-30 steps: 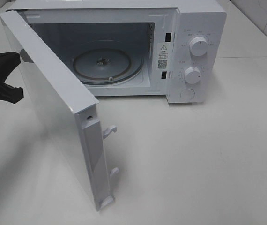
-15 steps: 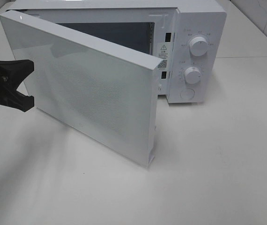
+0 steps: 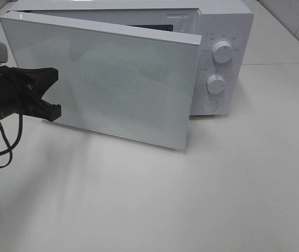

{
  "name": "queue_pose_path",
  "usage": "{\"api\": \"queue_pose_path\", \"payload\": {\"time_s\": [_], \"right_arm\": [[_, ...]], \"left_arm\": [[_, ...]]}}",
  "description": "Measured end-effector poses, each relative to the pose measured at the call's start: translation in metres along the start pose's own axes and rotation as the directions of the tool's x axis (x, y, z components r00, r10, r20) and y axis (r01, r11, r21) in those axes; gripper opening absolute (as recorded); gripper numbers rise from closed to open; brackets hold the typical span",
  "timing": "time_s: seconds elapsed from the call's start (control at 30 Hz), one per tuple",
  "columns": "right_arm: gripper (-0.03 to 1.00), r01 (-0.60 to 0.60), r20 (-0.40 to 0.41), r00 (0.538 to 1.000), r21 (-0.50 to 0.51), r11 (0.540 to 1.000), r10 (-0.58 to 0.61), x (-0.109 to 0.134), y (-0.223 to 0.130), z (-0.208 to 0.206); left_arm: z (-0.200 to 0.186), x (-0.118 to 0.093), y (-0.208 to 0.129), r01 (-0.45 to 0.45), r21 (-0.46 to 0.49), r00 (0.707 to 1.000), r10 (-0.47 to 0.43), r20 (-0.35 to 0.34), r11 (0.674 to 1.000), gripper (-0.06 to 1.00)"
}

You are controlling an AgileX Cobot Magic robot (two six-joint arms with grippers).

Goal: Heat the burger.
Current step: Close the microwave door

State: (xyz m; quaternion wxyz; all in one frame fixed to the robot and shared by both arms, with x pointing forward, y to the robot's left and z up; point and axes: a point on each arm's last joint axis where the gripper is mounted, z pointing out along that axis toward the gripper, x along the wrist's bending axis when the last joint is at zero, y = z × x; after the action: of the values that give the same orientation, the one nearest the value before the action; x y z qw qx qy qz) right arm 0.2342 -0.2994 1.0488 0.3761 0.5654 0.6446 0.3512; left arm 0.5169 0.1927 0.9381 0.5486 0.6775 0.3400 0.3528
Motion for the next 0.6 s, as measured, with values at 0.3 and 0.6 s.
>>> {"api": "queue_pose_path", "payload": {"time_s": [0.3,0.6], "right_arm": [[0.49,0.0,0.0,1.0,0.0,1.0,0.0,0.0,0.0,0.0],[0.49,0.0,0.0,1.0,0.0,1.0,0.0,0.0,0.0,0.0]], "left_arm": [[0.019,-0.005,-0.002,-0.016,0.006,0.997,0.017,-0.078,1.0,0.0],[0.045,-0.005,0.009,0.003,-0.051,0.994,-0.009,-0.108,0.999,0.0]]}}
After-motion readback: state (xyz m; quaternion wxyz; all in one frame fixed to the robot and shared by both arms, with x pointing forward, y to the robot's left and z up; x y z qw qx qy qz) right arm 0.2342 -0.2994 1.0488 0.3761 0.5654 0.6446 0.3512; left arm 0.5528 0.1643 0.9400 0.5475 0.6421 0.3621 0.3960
